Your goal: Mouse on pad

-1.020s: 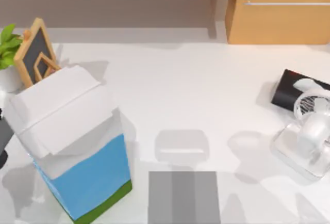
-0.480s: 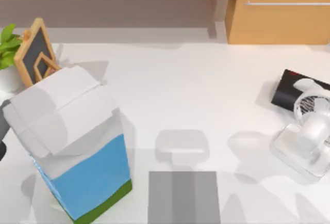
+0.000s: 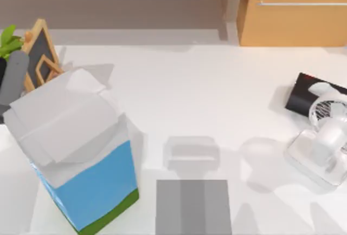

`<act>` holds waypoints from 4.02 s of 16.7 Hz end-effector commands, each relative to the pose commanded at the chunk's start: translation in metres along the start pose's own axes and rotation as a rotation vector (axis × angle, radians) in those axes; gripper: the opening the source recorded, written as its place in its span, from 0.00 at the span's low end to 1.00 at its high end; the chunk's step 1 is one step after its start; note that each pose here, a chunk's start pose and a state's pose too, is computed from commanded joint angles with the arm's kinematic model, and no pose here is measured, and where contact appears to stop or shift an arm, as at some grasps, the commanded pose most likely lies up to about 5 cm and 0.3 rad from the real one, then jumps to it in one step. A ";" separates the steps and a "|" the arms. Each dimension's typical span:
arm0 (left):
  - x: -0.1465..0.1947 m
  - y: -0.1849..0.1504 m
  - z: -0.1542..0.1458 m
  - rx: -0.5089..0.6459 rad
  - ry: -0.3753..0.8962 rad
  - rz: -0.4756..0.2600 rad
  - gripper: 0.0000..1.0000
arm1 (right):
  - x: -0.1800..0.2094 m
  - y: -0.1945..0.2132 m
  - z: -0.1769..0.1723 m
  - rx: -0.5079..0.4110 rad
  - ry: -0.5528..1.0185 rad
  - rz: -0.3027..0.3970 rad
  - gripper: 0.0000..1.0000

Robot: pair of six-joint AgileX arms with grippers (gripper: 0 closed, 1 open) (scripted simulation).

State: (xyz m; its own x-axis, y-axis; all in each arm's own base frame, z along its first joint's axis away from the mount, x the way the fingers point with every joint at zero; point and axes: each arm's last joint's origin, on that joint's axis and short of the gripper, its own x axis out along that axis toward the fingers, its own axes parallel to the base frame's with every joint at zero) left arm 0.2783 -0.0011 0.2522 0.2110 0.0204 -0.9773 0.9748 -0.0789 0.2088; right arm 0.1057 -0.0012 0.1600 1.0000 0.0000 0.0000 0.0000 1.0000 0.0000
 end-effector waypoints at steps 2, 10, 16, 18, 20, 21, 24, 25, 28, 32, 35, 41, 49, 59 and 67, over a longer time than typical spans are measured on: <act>-0.020 0.017 0.010 -0.127 -0.011 0.111 0.00 | 0.000 0.000 0.000 0.000 0.000 0.000 1.00; -0.089 0.063 0.091 -0.742 -0.275 0.388 0.00 | 0.000 0.000 0.000 0.000 0.000 0.000 1.00; -0.069 0.052 0.197 -1.150 -0.420 0.155 0.00 | 0.000 0.000 0.000 0.000 0.000 0.000 1.00; -0.052 0.035 0.233 -1.262 -0.387 0.035 0.00 | 0.000 0.000 0.000 0.000 0.000 0.000 1.00; -0.031 0.013 0.265 -1.356 -0.310 -0.075 0.00 | 0.000 0.000 0.000 0.000 0.000 0.000 1.00; -0.021 0.000 0.278 -1.398 -0.259 -0.121 0.00 | 0.000 0.000 0.000 0.000 0.000 0.000 1.00; 0.008 -0.036 0.305 -1.506 -0.082 -0.208 0.00 | 0.000 0.000 0.000 0.000 0.000 0.000 1.00; 0.017 -0.047 0.309 -1.537 -0.022 -0.220 0.00 | 0.000 0.000 0.000 0.000 0.000 0.000 1.00; 0.037 -0.067 0.311 -1.607 0.126 -0.222 0.00 | 0.000 0.000 0.000 0.000 0.000 0.000 1.00; 0.043 -0.071 0.309 -1.627 0.170 -0.216 0.00 | 0.000 0.000 0.000 0.000 0.000 0.000 1.00; 0.042 -0.069 0.308 -1.630 0.163 -0.216 0.00 | 0.000 0.000 0.000 0.000 0.000 0.000 1.00; 0.031 -0.066 0.312 -1.621 0.067 -0.235 0.00 | 0.000 0.000 0.000 0.000 0.000 0.000 1.00; 0.040 -0.061 0.313 -1.649 0.001 -0.237 0.00 | 0.000 0.000 0.000 0.000 0.000 0.000 1.00; 0.087 -0.079 0.310 -1.627 0.170 -0.216 0.00 | 0.000 0.000 0.000 0.000 0.000 0.000 1.00; 0.087 -0.079 0.310 -1.627 0.170 -0.216 0.45 | 0.000 0.000 0.000 0.000 0.000 0.000 1.00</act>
State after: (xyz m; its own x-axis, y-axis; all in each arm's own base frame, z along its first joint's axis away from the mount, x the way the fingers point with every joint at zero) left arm 0.1967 -0.3022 0.1392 -0.0316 0.0022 -0.9995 0.0108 0.9999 0.0019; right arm 0.1057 -0.0012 0.1600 1.0000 0.0000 0.0000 0.0000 1.0000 0.0000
